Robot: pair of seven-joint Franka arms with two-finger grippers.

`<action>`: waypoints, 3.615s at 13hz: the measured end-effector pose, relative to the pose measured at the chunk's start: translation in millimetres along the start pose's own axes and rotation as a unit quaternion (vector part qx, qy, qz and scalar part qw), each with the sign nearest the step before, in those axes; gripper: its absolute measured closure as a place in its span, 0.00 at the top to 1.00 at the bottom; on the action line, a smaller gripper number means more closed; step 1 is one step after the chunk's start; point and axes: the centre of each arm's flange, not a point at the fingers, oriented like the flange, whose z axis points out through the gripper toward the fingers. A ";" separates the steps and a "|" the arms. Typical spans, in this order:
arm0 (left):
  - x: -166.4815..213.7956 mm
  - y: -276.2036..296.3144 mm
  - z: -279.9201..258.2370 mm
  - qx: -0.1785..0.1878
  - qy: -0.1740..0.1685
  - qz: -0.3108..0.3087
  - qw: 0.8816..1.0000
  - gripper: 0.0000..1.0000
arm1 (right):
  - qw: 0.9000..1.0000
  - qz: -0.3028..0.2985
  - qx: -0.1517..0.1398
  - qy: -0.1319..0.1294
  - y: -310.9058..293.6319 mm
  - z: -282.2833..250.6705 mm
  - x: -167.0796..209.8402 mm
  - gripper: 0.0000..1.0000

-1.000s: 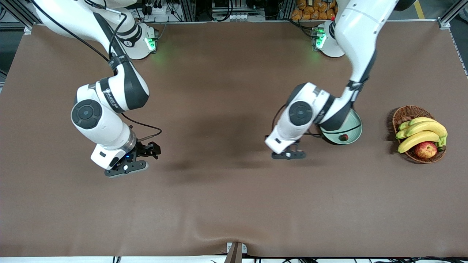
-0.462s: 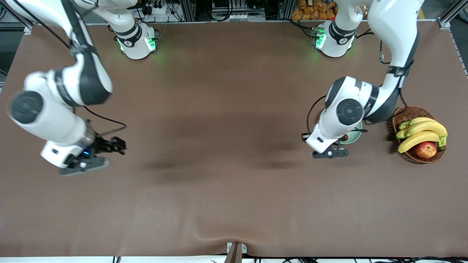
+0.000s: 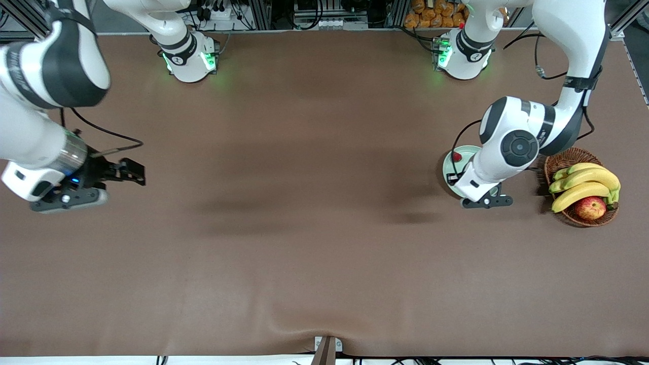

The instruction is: Collect all strawberries into plate

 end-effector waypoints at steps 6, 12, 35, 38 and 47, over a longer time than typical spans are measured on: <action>-6.6 -71.3 50.0 -0.017 -0.005 0.023 1.000 0.33 | 0.999 0.031 0.009 -0.014 28.9 -76.2 -64.5 1.00; -1.9 -60.3 54.1 -0.022 0.001 0.033 0.999 0.75 | 0.996 0.080 0.021 -0.026 69.9 -97.9 -96.7 1.00; 57.9 -64.4 -165.0 -0.014 0.119 0.018 0.993 1.00 | 0.994 0.110 -0.001 -0.014 37.2 -130.5 -103.8 1.00; 47.9 -65.4 -205.1 -0.003 0.120 0.015 0.993 1.00 | 0.994 0.109 -0.002 -0.011 37.8 -133.3 -104.0 1.00; -39.4 -83.3 -290.2 -0.005 0.118 0.035 0.992 1.00 | 0.994 0.109 -0.003 -0.012 38.5 -133.1 -103.8 1.00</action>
